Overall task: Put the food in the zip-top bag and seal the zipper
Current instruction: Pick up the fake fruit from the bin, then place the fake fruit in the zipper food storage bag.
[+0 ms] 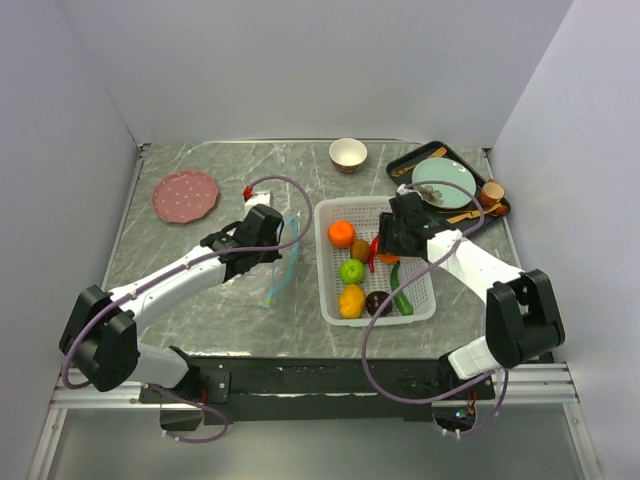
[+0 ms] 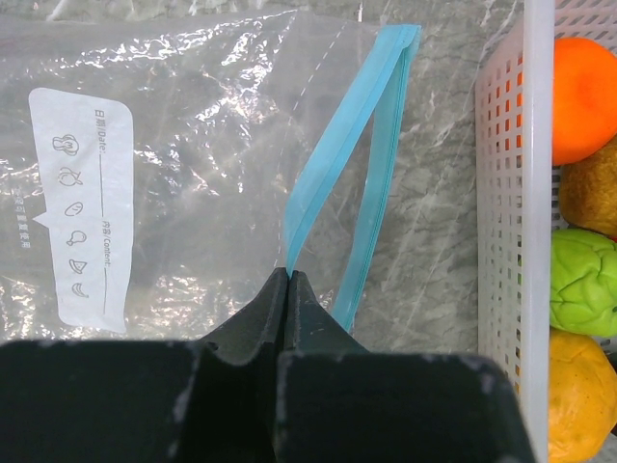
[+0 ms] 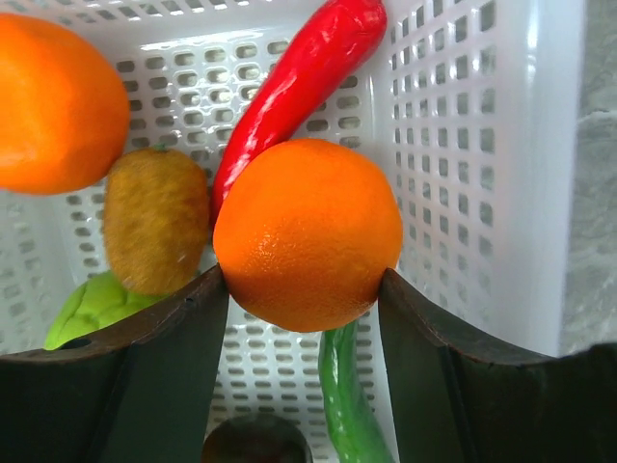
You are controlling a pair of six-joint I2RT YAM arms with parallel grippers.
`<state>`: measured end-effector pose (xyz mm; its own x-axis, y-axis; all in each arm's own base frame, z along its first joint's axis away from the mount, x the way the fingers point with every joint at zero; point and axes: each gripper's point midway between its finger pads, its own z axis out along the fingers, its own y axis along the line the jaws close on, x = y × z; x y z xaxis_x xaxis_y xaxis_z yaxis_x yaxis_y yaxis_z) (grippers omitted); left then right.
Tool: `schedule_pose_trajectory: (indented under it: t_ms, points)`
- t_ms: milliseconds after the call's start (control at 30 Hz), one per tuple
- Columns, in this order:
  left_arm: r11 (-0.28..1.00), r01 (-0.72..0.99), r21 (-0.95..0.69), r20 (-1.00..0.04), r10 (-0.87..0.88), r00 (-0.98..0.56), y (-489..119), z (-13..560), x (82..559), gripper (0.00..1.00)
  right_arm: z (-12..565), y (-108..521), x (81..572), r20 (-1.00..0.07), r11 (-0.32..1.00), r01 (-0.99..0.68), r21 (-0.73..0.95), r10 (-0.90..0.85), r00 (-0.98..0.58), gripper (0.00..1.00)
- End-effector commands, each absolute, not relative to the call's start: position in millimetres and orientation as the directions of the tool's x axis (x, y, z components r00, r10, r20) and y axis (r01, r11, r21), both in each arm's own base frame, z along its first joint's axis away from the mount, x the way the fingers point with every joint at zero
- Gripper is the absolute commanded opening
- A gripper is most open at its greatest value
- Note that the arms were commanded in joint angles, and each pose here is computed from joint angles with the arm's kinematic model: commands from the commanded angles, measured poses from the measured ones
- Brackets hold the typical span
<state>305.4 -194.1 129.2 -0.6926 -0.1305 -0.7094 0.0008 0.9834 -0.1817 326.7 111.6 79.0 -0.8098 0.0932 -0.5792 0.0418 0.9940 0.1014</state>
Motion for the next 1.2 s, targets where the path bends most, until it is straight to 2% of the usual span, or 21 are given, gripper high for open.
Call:
schedule_pose_trajectory:
  t_ms: [0, 267, 467, 600, 800, 1167]
  points:
    - [0.974, 0.001, -0.226, -0.734, -0.169, -0.658, -202, 148, 314, 0.01, 123, 117, 332, -0.674, 0.984, 0.023, 0.178, 0.139, -0.725, 0.32]
    - [0.970, -0.009, -0.244, -0.732, -0.190, -0.654, -204, 154, 316, 0.01, 166, 145, 321, -0.721, 0.936, -0.064, 0.347, 0.223, -0.656, 0.32]
    - [0.958, -0.020, -0.288, -0.711, -0.228, -0.666, -210, 158, 316, 0.01, 204, 200, 305, -0.719, 0.805, -0.265, 0.531, 0.262, -0.644, 0.32]
    - [0.937, 0.001, -0.350, -0.695, -0.259, -0.671, -221, 165, 314, 0.01, 218, 234, 295, -0.715, 0.728, -0.352, 0.588, 0.264, -0.647, 0.32]
    - [0.930, -0.001, -0.368, -0.693, -0.275, -0.666, -220, 172, 312, 0.01, 227, 282, 282, -0.709, 0.649, -0.438, 0.622, 0.230, -0.667, 0.32]
    - [0.918, 0.004, -0.396, -0.716, -0.306, -0.628, -213, 196, 306, 0.01, 211, 332, 278, -0.688, 0.624, -0.471, 0.624, 0.151, -0.710, 0.32]
